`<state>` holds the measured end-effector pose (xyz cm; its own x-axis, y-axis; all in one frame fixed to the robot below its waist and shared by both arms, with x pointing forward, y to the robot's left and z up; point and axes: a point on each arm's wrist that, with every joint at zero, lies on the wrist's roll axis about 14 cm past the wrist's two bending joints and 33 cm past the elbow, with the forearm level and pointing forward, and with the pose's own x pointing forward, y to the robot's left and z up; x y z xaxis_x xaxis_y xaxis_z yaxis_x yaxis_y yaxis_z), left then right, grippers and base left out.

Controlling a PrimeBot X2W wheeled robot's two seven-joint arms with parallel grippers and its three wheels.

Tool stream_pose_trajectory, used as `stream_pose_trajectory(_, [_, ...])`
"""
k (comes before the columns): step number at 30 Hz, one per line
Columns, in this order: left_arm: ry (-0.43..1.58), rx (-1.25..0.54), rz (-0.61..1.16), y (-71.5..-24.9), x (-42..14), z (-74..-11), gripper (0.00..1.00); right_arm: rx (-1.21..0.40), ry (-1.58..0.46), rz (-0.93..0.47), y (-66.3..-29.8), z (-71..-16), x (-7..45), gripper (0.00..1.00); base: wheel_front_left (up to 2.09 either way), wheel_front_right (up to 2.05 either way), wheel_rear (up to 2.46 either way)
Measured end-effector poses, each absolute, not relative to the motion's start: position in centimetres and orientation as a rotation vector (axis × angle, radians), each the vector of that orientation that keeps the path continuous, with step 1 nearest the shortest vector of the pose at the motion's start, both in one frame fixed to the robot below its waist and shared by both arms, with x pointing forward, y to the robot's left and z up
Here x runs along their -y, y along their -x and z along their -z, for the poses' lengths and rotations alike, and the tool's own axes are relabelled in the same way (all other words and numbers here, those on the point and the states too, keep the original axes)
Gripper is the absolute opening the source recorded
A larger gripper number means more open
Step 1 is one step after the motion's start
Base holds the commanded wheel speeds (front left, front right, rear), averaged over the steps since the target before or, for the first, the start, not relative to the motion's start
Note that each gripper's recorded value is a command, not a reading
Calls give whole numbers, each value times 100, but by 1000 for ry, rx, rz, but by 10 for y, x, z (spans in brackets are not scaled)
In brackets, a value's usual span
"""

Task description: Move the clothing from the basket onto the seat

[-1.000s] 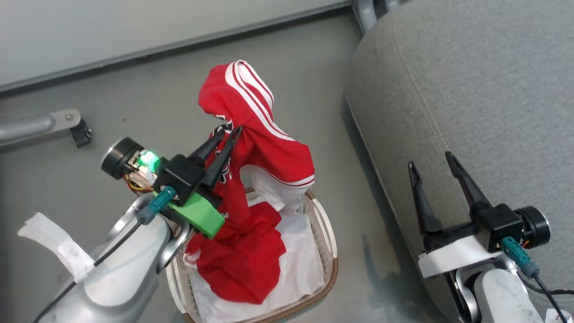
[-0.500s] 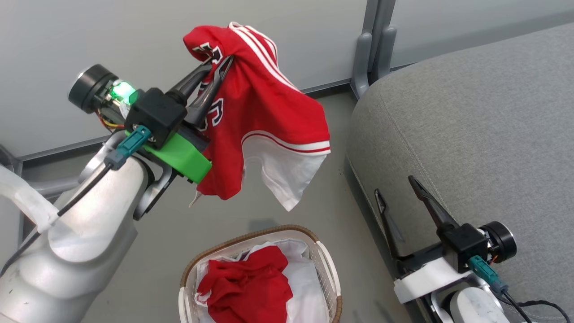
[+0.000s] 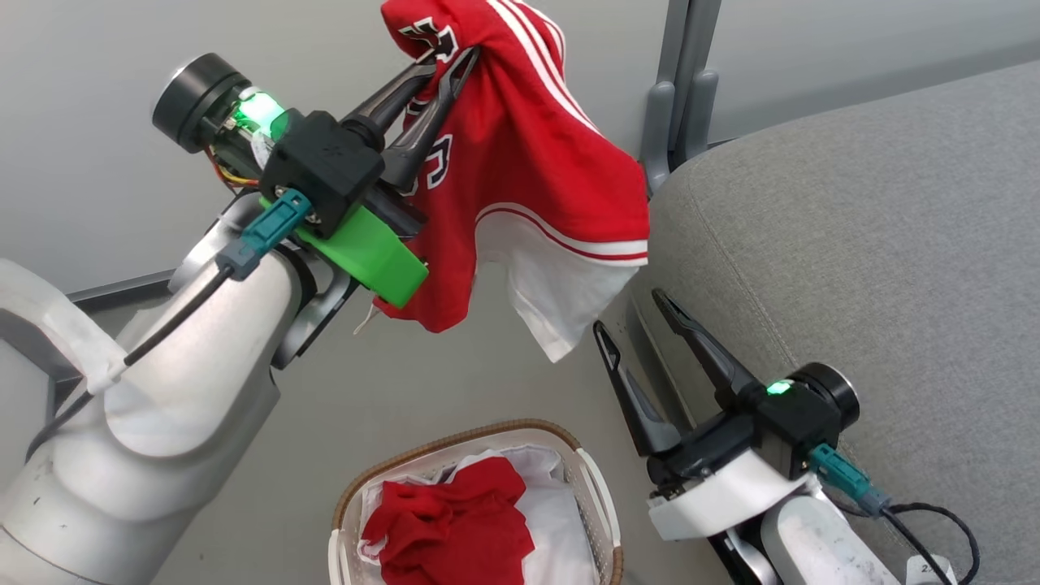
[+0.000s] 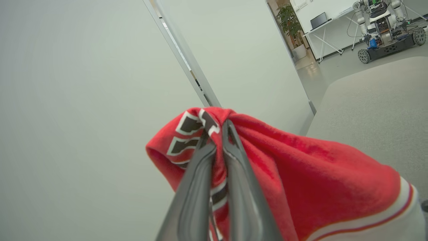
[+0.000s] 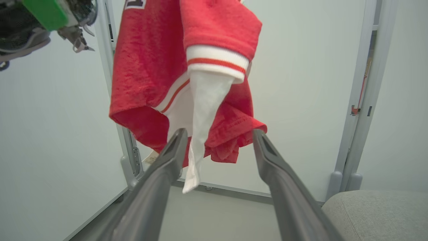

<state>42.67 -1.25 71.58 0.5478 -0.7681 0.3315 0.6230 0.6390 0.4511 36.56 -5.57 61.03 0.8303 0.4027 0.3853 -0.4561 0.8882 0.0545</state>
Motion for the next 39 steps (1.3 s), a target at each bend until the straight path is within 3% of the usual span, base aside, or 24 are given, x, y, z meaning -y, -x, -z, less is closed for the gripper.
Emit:
stream_pose_trajectory(11, [-270,569,920,-397,30,-720,0,464,-114,-480,-390,-644,51,100,0,0,0])
stream_pose_trajectory(18, [-246,542,935,-388,28,-710,0,432,-77,-542,-399,-638,29,100,0,0,0])
stream_pose_trajectory(19, [-240,537,934,-387,27,-709,0,424,-74,-551,-399,-636,26,82,0,0,0])
stream_pose_trajectory(20, [-236,532,933,-387,26,-708,0,419,-70,-559,-400,-634,24,40,0,0,0])
stream_pose_trajectory(21, [-234,527,931,-387,25,-706,0,417,-65,-567,-400,-634,21,40,0,0,0])
stream_pose_trajectory(22, [-231,526,930,-387,24,-705,0,417,-63,-573,-400,-635,19,0,0,0,0])
stream_pose_trajectory(31, [-156,436,854,-402,-2,-678,0,424,-59,-567,-400,-638,21,0,0,0,0])
stream_pose_trajectory(32, [-143,425,844,-403,-6,-674,7,423,-59,-563,-400,-637,23,0,0,0,0])
stream_pose_trajectory(35, [-110,383,806,-408,-17,-657,90,423,-63,-553,-400,-637,26,0,0,0,0])
stream_pose_trajectory(36, [-105,370,795,-409,-20,-652,100,424,-64,-550,-399,-637,27,0,0,0,0])
stream_pose_trajectory(39, [-66,334,747,-412,-31,-638,100,434,-69,-537,-399,-640,31,0,0,0,0])
